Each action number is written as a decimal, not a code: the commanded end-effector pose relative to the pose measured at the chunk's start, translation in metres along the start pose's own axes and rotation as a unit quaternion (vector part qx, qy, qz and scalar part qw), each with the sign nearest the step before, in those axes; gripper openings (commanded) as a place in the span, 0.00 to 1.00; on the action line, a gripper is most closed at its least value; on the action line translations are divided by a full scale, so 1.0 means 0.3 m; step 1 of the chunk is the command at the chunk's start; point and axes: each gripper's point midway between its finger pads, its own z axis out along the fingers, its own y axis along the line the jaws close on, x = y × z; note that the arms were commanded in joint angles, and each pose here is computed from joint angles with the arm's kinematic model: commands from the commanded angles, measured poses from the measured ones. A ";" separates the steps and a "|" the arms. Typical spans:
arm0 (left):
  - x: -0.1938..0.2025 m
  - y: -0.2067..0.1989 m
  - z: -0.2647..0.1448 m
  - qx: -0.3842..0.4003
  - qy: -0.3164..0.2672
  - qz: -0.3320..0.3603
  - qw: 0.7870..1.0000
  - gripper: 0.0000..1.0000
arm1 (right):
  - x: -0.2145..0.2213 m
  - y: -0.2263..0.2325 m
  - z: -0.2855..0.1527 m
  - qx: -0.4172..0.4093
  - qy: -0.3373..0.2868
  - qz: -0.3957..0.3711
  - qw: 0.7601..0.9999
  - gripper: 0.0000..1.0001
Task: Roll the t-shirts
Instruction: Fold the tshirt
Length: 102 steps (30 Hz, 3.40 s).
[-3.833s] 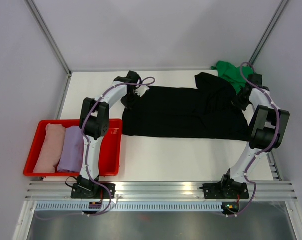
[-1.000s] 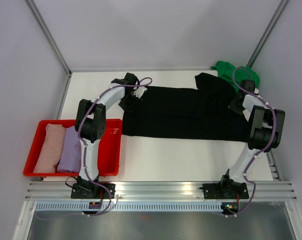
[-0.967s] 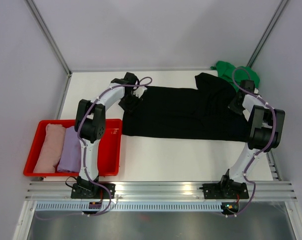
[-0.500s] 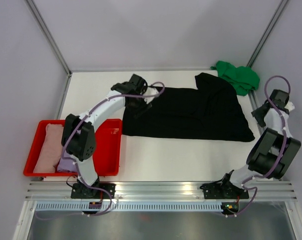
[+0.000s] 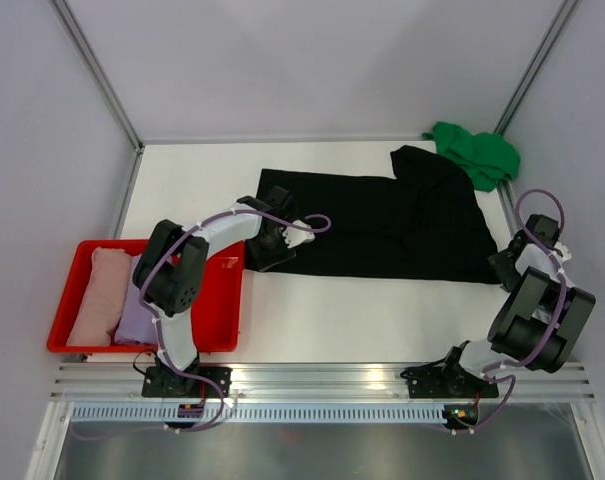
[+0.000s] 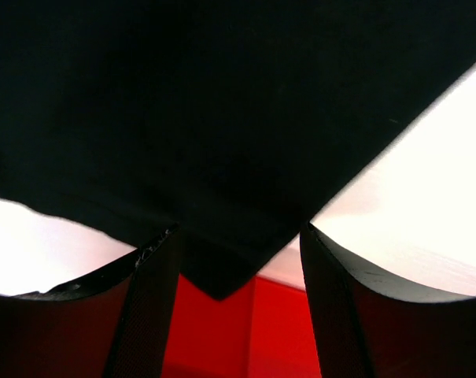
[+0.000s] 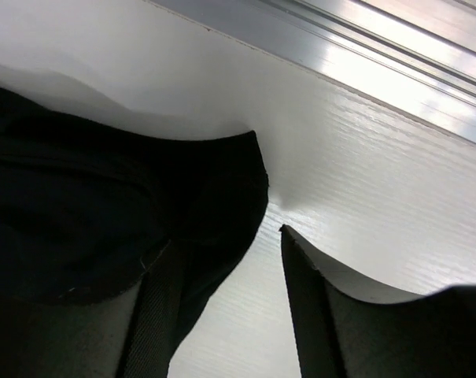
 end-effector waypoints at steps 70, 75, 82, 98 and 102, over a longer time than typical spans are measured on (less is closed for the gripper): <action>-0.046 0.346 -0.128 -0.024 -0.027 -0.281 0.959 0.77 | -0.284 0.817 -0.302 -0.181 -0.108 -0.337 0.918 0.70; -0.006 0.410 -0.067 -0.022 -0.014 -0.309 0.951 0.77 | -0.219 0.929 -0.109 -0.189 -0.043 -0.354 0.915 0.67; 0.041 0.367 0.050 0.015 0.031 -0.300 0.953 0.75 | -0.116 1.012 0.127 -0.172 0.012 -0.367 0.914 0.69; -0.033 0.344 0.135 0.097 -0.004 -0.348 0.932 0.56 | 0.049 0.997 0.227 -0.185 0.081 -0.360 0.911 0.55; -0.034 0.333 0.161 0.108 -0.001 -0.347 0.932 0.42 | 0.054 1.011 0.211 -0.203 0.077 -0.348 0.912 0.44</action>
